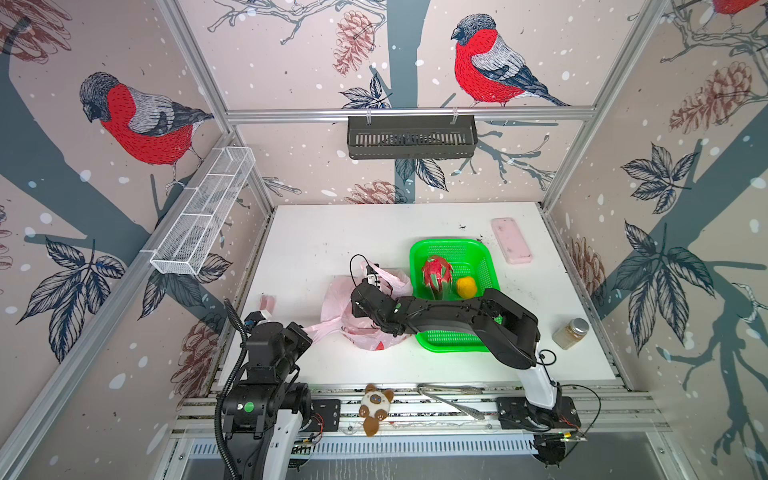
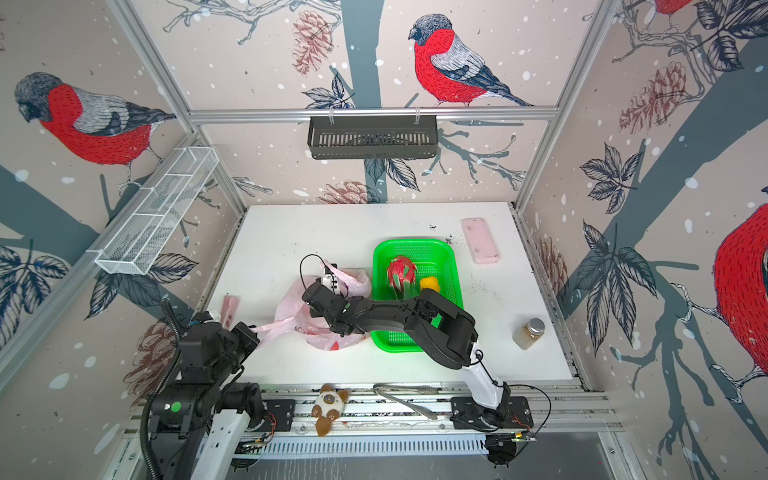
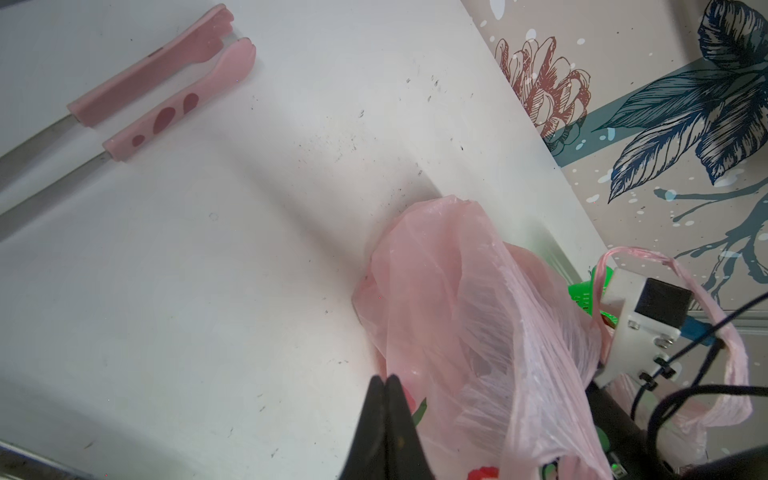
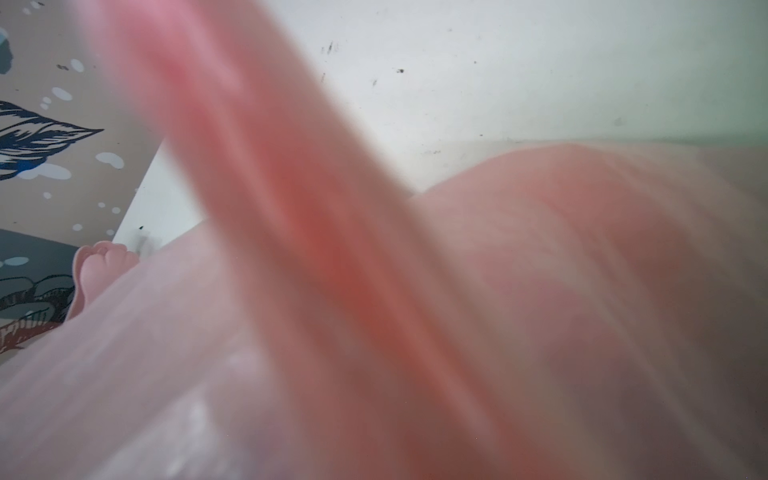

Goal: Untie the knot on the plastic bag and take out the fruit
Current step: 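Lower the right gripper into the pink bag toward the pink bumpy fruit, then close the right gripper on the pink bumpy fruit inside the bag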

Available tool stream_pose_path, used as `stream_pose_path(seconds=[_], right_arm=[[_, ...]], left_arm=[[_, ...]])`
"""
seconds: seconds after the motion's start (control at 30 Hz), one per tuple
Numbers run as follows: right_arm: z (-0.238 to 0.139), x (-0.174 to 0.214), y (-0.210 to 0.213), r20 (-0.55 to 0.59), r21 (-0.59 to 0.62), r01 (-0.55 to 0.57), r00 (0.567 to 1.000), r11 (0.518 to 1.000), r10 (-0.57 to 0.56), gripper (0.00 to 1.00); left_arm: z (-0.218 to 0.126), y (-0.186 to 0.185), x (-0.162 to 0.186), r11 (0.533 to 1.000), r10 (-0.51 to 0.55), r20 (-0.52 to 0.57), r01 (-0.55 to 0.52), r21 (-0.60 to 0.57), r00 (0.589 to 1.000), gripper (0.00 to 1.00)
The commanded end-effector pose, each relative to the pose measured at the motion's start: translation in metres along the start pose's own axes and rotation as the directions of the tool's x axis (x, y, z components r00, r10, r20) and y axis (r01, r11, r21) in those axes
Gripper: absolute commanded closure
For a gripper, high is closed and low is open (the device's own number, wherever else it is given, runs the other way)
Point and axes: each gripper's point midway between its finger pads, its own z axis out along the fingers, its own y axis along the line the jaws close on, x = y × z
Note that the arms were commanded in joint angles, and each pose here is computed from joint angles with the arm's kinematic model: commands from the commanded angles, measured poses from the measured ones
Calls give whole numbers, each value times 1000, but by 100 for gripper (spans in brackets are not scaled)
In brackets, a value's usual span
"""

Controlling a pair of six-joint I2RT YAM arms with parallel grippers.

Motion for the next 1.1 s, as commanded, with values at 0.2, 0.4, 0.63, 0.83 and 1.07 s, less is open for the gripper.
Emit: stream_pose_path(seconds=[0.2,0.4,0.63,0.83,1.07], right_arm=[[-21,-15,17,22,-75,26,999,997,-25,60],[-39,-17,31,18,-96,86,996,992,-85,60],[-69,-15,51,7,-122,177,984,977,-177,61],[-95,-20,64,15,-127,237,971,963,-237,61],[-117,-20,72,18,-125,281,960,952,-281,61]], left_arm=[[3,-2,-5,999,-35,27,35,12,999,100],[4,-11,-15,998,-41,62,38,43,997,100],[2,-32,-34,993,-59,117,46,112,991,100],[7,-37,-41,990,-67,145,48,130,987,100],[10,-34,-43,990,-79,166,57,129,983,100]])
